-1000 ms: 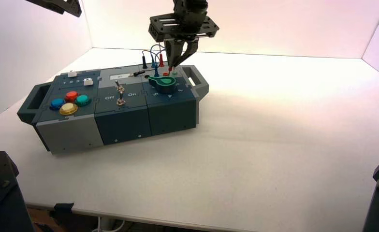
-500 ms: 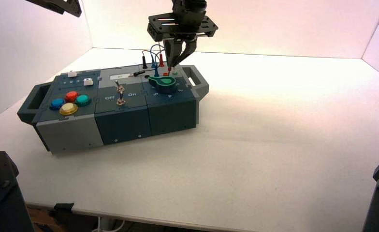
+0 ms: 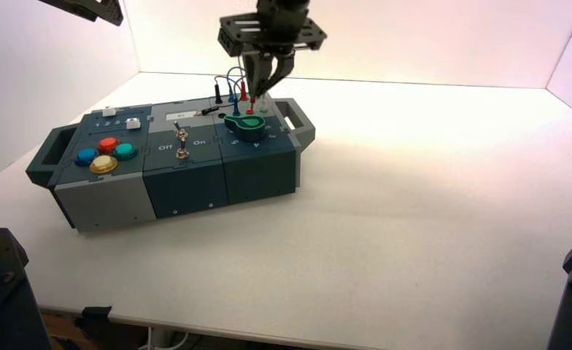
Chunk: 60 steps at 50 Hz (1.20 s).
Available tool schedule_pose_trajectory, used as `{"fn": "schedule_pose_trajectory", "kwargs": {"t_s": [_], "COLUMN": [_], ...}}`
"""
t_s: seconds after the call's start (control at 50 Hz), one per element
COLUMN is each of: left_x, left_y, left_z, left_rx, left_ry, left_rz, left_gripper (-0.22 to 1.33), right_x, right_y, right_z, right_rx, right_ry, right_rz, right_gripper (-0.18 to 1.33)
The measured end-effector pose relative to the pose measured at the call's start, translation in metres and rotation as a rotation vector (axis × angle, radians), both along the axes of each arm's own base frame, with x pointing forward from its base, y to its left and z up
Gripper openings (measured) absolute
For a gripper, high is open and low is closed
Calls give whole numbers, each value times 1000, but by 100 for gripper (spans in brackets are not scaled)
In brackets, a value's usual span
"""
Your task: Insert the red wire.
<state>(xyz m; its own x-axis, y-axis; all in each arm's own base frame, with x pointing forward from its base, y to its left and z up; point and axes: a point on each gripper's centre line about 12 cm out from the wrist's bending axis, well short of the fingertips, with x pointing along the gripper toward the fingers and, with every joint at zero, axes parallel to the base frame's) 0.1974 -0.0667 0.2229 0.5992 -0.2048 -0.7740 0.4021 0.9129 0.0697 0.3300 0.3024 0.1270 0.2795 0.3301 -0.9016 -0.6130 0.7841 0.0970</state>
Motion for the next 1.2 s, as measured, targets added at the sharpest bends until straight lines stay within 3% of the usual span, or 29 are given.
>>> {"fn": "schedule_pose_trajectory", "kwargs": {"t_s": [0.64,1.2], "left_x": [-1,-1], "left_y": [0,1], "left_z": [2,2], "left_rx": [-4,-2], "left_ry": [-7,-7], "left_rz": [2,2], "left_gripper": [101,101], "right_x": [5,12], "right_y": [5,10], "right_z": [12,-3], "right_rx": [16,-32], "right_ry": [-29,8], "right_rz": [7,20], "right_gripper": [3,3]}}
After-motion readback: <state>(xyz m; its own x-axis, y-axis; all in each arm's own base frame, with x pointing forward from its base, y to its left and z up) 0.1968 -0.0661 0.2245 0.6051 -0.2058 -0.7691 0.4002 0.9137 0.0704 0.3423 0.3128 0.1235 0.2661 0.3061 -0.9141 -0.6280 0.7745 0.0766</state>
